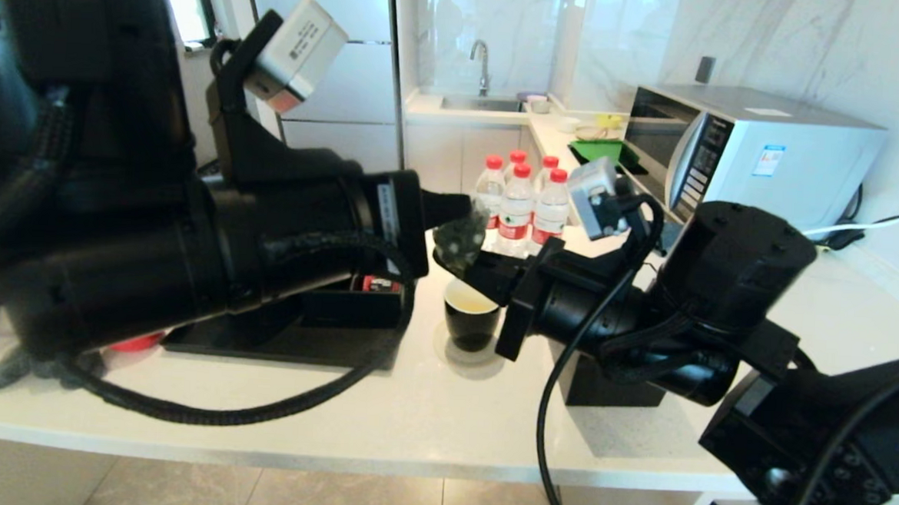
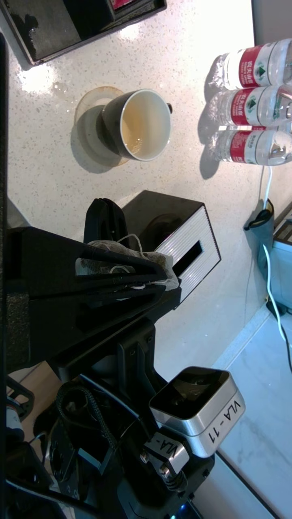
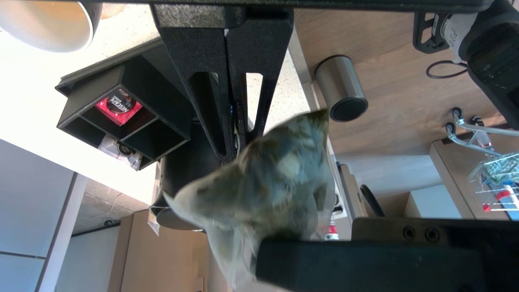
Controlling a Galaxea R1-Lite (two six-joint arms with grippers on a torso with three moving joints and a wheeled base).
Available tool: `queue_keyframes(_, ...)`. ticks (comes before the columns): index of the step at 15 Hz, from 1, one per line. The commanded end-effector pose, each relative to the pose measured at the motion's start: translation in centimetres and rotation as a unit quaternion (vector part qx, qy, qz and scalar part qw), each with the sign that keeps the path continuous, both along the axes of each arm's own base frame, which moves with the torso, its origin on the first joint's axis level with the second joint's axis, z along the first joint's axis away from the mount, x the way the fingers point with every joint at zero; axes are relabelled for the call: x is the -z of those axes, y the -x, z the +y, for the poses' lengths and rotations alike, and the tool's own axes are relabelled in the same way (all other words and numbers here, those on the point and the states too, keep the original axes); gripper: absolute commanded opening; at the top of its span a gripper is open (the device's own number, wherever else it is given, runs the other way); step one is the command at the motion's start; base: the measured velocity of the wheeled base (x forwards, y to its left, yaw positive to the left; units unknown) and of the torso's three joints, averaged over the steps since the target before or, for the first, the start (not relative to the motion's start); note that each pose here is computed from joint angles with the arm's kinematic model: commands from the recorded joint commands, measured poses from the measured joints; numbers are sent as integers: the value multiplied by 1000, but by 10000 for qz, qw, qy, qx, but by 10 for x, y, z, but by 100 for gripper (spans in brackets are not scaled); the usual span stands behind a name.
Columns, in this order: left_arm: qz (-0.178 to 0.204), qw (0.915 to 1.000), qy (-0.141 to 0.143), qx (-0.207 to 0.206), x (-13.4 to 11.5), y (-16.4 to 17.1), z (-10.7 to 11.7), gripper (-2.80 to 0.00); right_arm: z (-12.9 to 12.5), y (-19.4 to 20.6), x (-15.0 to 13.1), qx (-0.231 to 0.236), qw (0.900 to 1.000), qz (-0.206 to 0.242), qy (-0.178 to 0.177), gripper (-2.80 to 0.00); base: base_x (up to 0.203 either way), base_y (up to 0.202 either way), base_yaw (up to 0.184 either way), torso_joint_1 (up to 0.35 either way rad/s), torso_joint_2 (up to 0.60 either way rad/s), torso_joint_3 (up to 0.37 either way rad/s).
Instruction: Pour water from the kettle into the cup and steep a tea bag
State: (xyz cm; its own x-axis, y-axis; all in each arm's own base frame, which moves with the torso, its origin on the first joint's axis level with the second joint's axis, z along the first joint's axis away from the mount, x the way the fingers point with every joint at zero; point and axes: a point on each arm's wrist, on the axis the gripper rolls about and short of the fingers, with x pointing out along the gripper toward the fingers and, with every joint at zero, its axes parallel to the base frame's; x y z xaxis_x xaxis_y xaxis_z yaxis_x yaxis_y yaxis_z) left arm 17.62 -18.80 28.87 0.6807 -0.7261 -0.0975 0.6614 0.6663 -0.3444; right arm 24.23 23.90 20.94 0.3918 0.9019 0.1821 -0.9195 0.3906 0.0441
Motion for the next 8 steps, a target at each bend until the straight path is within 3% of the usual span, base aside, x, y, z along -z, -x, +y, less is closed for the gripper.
queue_keyframes(1, 37, 10000, -21, -1, 2, -2, -2, -280, -1, 2, -4, -15, 10000, -55, -53, -280, 0, 0, 0, 0, 0, 0)
queue_keyframes(8, 66, 10000, -67, -1, 5, -5, -5, -280, -2, 3, -6, -15, 9999, -84, -81, -280, 0, 0, 0, 0, 0, 0)
